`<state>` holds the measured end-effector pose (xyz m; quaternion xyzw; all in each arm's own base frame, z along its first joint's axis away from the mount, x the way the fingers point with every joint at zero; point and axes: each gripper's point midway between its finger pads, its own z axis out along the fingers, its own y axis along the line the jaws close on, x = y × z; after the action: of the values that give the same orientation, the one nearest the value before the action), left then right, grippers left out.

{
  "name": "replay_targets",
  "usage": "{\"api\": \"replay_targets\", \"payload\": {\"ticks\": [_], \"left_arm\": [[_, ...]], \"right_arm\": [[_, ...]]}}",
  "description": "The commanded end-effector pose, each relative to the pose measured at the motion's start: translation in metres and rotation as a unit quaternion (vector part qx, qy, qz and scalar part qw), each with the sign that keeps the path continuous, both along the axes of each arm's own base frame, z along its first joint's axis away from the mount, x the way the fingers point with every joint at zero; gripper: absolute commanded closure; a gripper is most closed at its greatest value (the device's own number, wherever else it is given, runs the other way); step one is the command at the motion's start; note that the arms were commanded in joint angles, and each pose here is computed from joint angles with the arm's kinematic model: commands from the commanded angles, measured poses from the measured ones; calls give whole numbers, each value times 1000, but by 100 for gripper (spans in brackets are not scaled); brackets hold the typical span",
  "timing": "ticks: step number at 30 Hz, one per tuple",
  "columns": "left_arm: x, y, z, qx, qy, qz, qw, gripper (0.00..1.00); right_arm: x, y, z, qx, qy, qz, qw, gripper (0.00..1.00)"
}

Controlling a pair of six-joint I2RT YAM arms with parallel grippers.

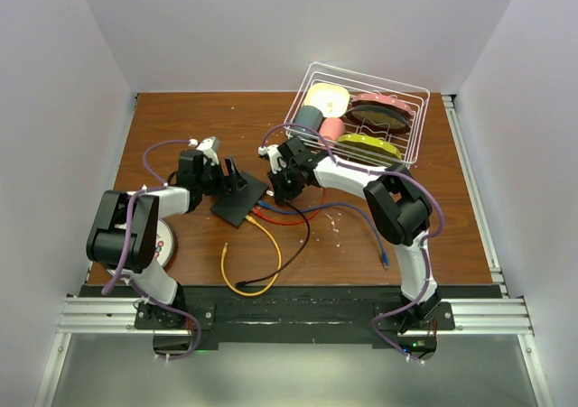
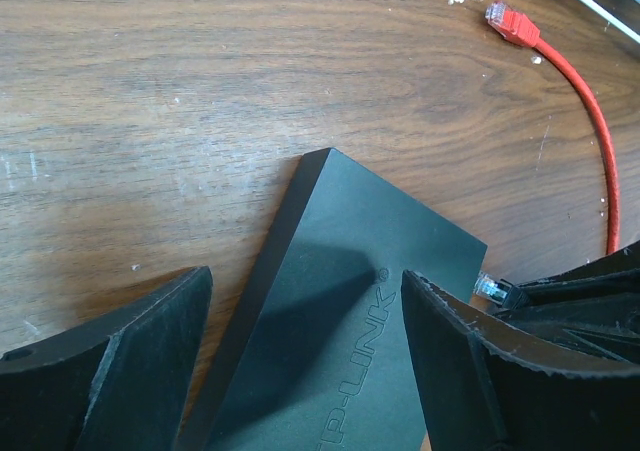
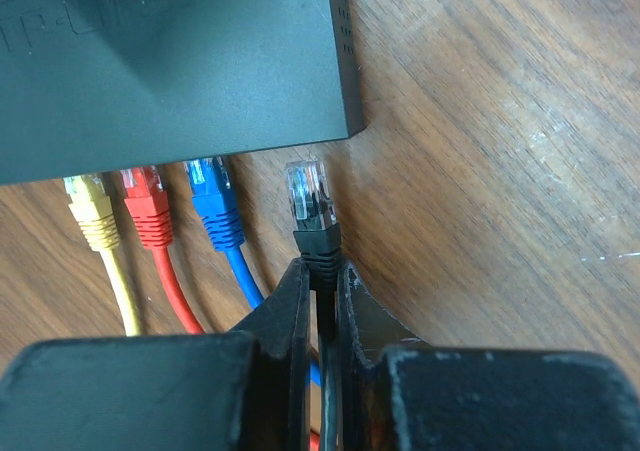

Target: Insert the plug into the switch port

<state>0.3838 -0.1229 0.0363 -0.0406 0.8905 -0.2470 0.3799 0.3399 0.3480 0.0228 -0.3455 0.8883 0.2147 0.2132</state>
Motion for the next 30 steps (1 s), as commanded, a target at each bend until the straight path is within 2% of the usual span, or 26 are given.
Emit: {"api": "replay_targets", "payload": {"ticks": [1, 11, 22, 30], "left_arm": [[-5, 0, -9, -7, 14, 0, 1000, 19], [-6, -1, -9, -12, 13, -3, 1000, 21], [-4, -3, -5, -25, 10, 6, 1000, 22], [-3, -3, -2, -30, 8, 10, 999, 21]], "right_arm": [[-23, -17, -24, -42, 59, -8, 997, 100], [-18, -5, -36, -18, 64, -24, 997, 100], [-31, -17, -49, -67, 102, -26, 992, 100], [-41, -15, -52, -70, 129, -8, 989, 100]]}}
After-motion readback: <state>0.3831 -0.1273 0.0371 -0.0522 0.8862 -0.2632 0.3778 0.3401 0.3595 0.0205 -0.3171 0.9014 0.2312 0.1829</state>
